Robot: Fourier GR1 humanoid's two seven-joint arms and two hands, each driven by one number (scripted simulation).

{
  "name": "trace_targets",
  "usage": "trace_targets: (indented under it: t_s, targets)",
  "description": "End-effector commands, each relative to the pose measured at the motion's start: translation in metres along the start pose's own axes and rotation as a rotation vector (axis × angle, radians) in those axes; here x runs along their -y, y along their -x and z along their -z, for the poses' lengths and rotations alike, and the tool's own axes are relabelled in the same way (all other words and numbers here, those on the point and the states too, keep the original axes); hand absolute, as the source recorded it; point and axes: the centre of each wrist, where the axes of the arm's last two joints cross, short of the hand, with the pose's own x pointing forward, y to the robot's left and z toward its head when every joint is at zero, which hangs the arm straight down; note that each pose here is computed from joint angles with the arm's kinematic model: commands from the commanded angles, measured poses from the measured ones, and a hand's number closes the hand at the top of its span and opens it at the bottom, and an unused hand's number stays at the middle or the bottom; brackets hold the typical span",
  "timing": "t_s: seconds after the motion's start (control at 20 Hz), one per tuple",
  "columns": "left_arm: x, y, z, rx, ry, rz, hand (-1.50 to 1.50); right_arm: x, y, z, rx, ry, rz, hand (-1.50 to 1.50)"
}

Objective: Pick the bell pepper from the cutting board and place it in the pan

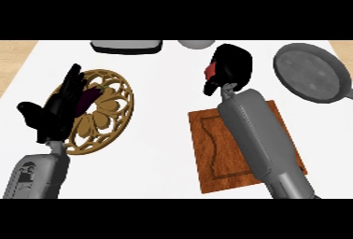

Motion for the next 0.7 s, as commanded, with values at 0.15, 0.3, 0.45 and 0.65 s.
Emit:
trace_targets:
  t_s: [0.15,0.3,0.45,0.65]
  targets:
    - [-0.007,-0.002,-0.001,0.003,-0.013,0.009,0.0,0.059,-0.012,0.022,-0.089,0.243,0.105,1.5]
    - [-0.013,0.02,-0.007,-0.01,-0.028,0.004,0.0,0.052,0.02,0.037,-0.094,0.303,0.265,1.5]
    - [0.002,0.005,-0.007,-0.003,-0.018,-0.001,0.0,0.074,0.031,0.052,-0.145,0.306,0.424,1.5]
    - [-0.009,-0.018,0.001,0.012,-0.015,0.0,0.0,0.092,0.114,0.084,-0.176,0.371,0.437,1.5]
